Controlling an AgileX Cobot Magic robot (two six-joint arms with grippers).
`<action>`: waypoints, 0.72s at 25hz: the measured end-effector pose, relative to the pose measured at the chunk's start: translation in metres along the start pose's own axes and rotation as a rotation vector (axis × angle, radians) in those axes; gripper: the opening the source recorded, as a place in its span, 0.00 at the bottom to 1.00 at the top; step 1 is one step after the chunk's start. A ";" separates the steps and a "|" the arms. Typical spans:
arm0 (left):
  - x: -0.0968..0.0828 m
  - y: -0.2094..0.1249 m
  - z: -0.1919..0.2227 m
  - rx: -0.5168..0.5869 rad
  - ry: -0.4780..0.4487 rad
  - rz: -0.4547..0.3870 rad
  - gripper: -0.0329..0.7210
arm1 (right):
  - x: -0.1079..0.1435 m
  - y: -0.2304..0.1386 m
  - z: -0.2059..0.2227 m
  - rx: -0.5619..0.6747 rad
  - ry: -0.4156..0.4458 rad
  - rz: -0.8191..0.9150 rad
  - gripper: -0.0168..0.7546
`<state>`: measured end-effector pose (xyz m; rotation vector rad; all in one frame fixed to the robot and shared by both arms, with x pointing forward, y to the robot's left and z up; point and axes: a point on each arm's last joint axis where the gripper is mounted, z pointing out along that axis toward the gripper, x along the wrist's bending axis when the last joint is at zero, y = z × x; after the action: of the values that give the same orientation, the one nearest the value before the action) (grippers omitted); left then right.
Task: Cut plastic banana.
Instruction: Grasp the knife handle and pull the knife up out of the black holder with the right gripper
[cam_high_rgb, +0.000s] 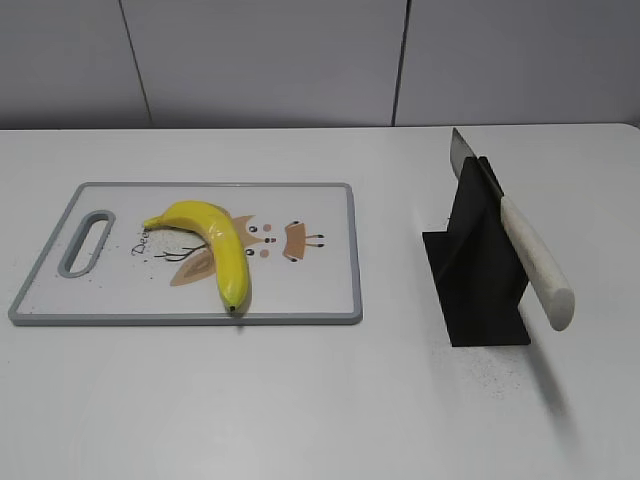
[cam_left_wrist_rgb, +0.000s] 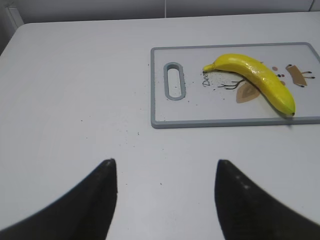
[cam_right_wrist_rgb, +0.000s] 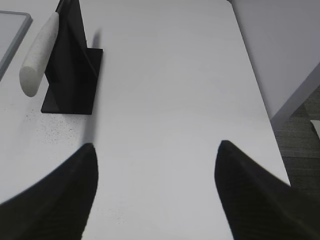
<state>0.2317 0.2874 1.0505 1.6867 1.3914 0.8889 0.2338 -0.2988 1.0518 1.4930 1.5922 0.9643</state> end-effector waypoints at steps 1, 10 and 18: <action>0.000 0.000 0.000 0.000 0.000 0.000 0.82 | 0.000 0.000 0.000 0.000 0.000 0.000 0.74; 0.000 0.000 0.000 0.000 0.000 0.000 0.82 | 0.000 0.000 0.000 0.000 0.000 0.000 0.74; 0.000 0.000 0.000 0.000 0.001 0.000 0.82 | 0.000 0.000 0.000 0.000 0.000 0.000 0.74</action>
<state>0.2317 0.2875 1.0505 1.6870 1.3918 0.8898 0.2338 -0.2988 1.0518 1.4930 1.5922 0.9643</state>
